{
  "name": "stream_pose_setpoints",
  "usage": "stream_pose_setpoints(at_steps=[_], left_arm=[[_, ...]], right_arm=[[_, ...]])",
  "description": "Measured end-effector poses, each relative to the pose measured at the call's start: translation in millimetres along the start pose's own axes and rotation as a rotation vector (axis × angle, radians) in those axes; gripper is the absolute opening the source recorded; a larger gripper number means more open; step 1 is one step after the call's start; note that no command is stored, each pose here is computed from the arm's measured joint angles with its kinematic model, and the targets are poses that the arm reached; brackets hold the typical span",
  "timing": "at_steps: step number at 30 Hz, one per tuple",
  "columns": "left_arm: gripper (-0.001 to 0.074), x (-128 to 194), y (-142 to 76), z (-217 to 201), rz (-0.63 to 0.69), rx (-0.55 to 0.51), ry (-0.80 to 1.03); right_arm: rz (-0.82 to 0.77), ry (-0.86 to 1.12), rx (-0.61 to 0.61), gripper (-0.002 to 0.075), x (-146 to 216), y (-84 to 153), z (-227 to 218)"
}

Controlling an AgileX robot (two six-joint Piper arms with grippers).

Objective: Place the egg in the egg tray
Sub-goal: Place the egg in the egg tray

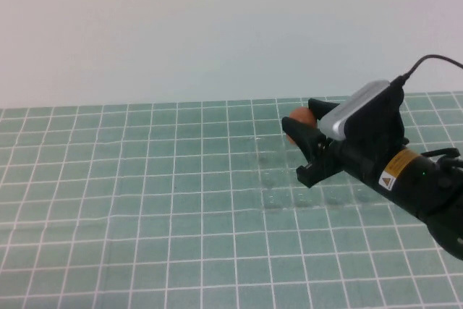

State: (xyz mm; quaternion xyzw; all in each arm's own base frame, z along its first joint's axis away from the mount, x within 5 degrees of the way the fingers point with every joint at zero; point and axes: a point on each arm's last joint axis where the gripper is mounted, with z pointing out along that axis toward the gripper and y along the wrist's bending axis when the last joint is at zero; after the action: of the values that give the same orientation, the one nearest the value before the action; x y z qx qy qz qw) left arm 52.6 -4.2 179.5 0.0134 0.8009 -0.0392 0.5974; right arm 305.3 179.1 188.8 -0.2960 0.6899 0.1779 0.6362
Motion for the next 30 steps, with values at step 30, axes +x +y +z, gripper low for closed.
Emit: stream_pose_setpoints(at_steps=[30], left_arm=[[-0.0001,0,0,0,0.0,0.0,0.0]], right_arm=[[-0.071,0.05,-0.235,0.0335,69,28,13]])
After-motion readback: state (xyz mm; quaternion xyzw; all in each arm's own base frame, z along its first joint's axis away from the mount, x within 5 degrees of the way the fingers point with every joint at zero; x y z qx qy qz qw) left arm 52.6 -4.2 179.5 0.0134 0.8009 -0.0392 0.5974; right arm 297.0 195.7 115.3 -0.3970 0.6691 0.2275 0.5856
